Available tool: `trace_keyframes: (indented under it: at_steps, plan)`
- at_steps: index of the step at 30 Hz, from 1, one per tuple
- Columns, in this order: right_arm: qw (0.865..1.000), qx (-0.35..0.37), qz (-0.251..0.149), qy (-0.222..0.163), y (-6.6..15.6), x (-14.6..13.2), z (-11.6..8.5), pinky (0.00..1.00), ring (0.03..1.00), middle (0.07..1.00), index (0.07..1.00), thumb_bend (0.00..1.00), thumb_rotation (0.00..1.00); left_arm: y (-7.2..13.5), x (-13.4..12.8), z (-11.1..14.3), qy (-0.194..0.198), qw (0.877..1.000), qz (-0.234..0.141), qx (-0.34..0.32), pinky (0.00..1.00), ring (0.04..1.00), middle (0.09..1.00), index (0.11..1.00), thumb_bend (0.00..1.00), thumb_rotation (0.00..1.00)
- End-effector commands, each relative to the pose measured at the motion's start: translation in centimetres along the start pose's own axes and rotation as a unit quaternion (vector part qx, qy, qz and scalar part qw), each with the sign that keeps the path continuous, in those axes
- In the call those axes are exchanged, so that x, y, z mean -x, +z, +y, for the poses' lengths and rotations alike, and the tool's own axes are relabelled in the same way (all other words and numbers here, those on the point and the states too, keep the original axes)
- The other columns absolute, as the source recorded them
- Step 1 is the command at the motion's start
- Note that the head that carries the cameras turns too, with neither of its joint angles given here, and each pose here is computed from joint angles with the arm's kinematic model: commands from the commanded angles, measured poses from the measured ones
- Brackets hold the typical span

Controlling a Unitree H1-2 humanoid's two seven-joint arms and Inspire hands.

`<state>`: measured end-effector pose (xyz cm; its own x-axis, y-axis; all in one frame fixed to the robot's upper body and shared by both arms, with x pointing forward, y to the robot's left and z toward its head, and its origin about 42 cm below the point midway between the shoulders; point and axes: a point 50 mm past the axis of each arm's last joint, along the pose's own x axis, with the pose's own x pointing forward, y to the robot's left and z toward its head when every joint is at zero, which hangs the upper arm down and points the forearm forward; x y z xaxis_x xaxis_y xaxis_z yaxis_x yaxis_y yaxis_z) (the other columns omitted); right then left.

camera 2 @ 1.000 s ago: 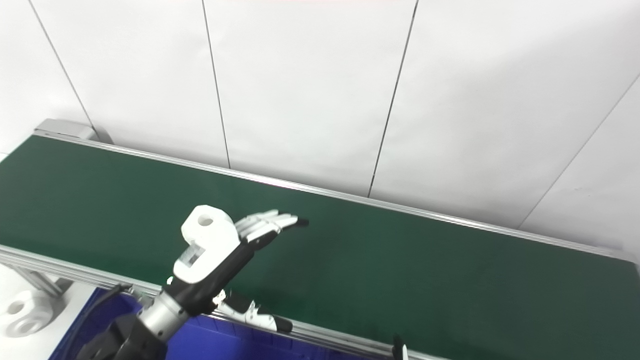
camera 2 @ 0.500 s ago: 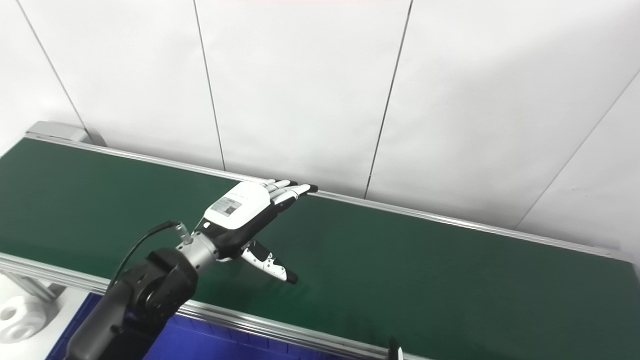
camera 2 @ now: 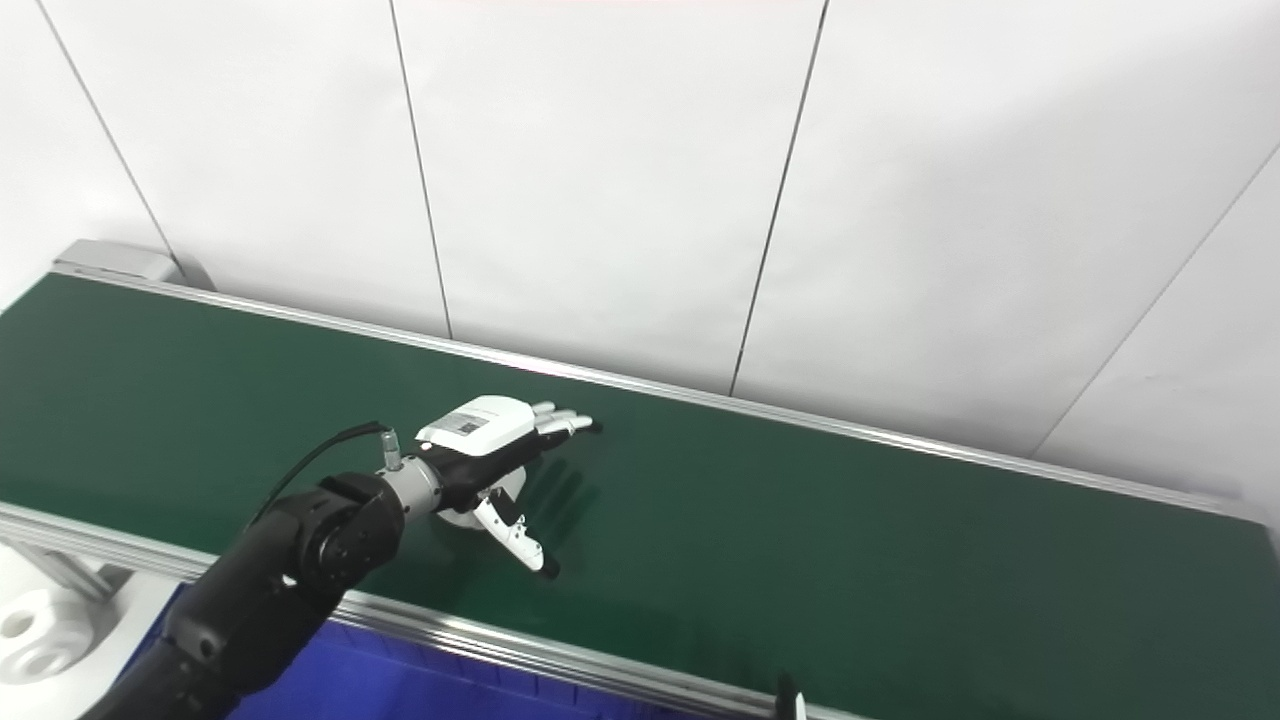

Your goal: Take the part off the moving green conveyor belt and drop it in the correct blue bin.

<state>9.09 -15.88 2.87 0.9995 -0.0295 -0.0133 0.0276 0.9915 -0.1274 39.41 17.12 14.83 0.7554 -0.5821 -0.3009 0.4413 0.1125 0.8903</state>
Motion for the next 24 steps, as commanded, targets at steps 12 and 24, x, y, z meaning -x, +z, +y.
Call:
trace_keyframes:
  at_steps: [12,24]
  plan:
    - [1.0,-0.009,-0.028,0.002,0.6,-0.6,0.6,1.0,0.981,1.0,1.0,0.92,0.98,-1.2,-1.1,3.5,-0.017,0.995,0.008,-0.098,0.96,0.971,0.949,0.928,0.99,0.35]
    - [0.999,-0.012,-0.029,0.004,0.9,-0.3,0.5,1.0,0.977,1.0,1.0,0.91,0.98,-2.2,-2.2,1.2,-0.003,0.978,0.053,-0.203,0.54,0.565,0.57,0.493,0.54,0.02]
